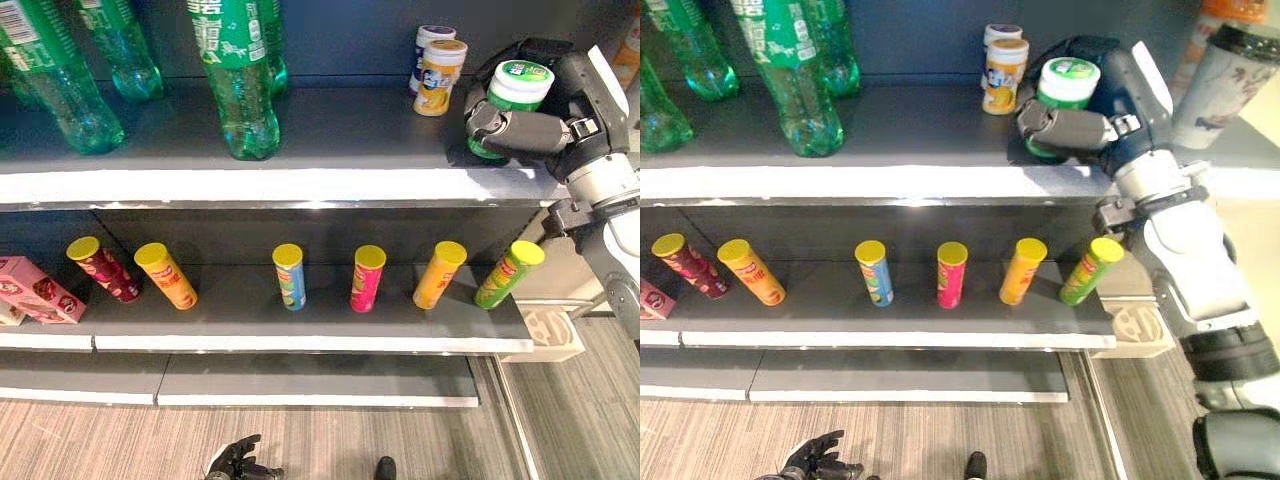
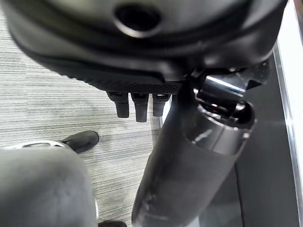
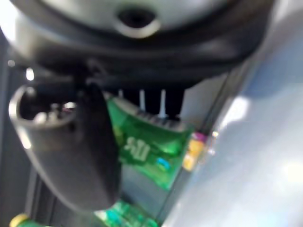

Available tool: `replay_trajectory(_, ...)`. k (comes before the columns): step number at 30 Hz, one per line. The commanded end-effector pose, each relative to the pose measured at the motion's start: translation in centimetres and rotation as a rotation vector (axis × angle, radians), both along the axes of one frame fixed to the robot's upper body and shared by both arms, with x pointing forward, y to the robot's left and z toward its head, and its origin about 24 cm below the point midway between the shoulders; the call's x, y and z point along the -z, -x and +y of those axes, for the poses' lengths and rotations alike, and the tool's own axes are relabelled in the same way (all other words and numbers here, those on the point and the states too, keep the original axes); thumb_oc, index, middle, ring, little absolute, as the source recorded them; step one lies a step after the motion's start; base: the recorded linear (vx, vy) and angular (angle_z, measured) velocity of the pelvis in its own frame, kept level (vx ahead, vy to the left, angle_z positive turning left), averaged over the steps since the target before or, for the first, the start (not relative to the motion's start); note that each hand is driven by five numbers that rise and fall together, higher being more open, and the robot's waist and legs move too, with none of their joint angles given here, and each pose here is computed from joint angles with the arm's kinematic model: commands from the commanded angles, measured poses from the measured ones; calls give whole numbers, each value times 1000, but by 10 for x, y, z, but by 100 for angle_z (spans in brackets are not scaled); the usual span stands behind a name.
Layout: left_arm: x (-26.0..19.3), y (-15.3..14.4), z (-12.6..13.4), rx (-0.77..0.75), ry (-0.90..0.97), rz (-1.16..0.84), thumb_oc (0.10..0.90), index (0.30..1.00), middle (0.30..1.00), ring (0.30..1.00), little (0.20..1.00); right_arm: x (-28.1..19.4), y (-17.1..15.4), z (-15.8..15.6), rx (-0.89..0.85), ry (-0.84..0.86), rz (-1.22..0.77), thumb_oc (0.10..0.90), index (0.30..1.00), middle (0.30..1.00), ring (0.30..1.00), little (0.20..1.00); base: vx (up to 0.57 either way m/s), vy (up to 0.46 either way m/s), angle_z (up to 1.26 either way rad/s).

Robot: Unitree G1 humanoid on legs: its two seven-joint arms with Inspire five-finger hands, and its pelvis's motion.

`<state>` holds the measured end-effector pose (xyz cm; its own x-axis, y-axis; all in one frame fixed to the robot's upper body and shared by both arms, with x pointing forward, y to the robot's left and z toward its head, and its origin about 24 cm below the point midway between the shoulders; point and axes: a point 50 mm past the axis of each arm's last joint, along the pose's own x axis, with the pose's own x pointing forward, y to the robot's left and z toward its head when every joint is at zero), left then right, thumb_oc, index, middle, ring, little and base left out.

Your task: Put the goods on the table back onto the shelves and tidy them up.

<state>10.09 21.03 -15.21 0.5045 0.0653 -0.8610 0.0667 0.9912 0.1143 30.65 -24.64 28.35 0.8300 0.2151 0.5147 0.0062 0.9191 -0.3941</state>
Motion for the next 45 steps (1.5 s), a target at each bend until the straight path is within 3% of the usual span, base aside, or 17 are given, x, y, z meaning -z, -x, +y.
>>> replay_trajectory(1,-10,-23,19,46,-73,-60,800,900,900,900,900,-59,8,13,-58,-89,-248,400,300,300,300,300,25,1,5)
replay_trajectory(21,-10,-23,16,47,-73,-61,800,900,900,900,900,-47,14,18,-89,-79,-250,405,307,307,307,307,3,0,1)
replay_trajectory(22,-10,-24,15,46,-72,-63,800,900,900,900,900,-47,14,18,-84,-82,-250,557,535,535,535,535,0,0,0)
replay_trajectory(23,-10,-24,16,45,-72,-63,800,900,900,900,900,-47,14,17,-79,-86,-251,776,865,865,865,865,0,0,0)
replay_trajectory(24,-10,-23,16,45,-73,-63,800,900,900,900,900,-47,14,16,-78,-88,-254,800,900,900,900,900,0,0,0)
replay_trajectory(39,-10,-24,15,48,-73,-66,800,900,900,900,900,-57,23,10,-70,-138,-325,800,900,900,900,900,0,0,0)
replay_trajectory(45,-10,-26,16,44,-79,-69,800,900,900,900,900,-79,44,8,-65,-144,-489,800,900,900,900,900,0,0,0)
